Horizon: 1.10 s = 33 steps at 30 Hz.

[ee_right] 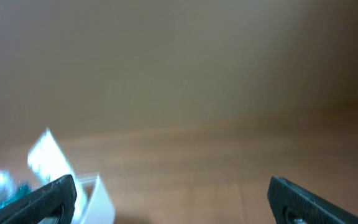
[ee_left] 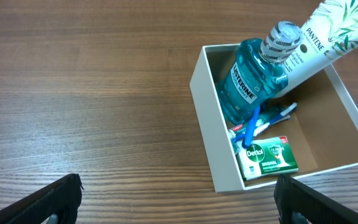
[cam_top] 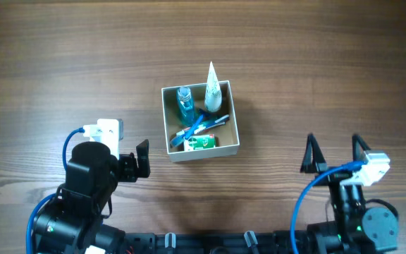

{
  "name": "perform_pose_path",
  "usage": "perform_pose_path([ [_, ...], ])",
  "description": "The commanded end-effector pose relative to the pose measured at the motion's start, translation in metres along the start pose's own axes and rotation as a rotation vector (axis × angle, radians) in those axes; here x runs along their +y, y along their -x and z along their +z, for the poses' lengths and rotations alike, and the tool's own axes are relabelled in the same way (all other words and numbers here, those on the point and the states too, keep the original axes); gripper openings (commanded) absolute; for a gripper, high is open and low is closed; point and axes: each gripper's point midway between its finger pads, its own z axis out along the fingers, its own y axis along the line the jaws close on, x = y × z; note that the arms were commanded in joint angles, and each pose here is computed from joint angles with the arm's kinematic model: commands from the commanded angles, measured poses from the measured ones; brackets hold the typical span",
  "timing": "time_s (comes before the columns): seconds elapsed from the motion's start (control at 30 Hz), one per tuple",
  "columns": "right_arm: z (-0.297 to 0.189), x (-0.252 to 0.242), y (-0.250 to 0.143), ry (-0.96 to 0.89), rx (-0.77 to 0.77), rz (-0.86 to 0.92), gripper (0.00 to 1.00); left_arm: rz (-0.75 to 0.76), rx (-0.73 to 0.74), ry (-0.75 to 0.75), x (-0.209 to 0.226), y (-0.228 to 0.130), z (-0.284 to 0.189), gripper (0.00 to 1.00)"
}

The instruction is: Pack container

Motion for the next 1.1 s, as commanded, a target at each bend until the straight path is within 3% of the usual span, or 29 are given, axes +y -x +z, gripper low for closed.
perform_pose_path([
  [0.0, 0.016, -0.006, -0.015, -0.012, -0.096, -0.004, 1.00, 0.017, 0.001, -0.009, -0.002, -0.001, 0.000, 1.00],
  [0.17, 0.024, -0.008, -0.029, 0.004, -0.200, 0.006, 1.00, 0.017, 0.001, -0.009, -0.002, -0.001, 0.000, 1.00],
  [0.4, 0.029, -0.026, -0.082, -0.068, 0.006, -0.010, 1.00, 0.017, 0.001, -0.009, -0.002, -0.001, 0.000, 1.00],
  [1.07, 0.030, -0.017, -0.084, -0.016, 0.022, -0.013, 1.00, 0.017, 0.001, -0.009, -0.002, -0.001, 0.000, 1.00],
])
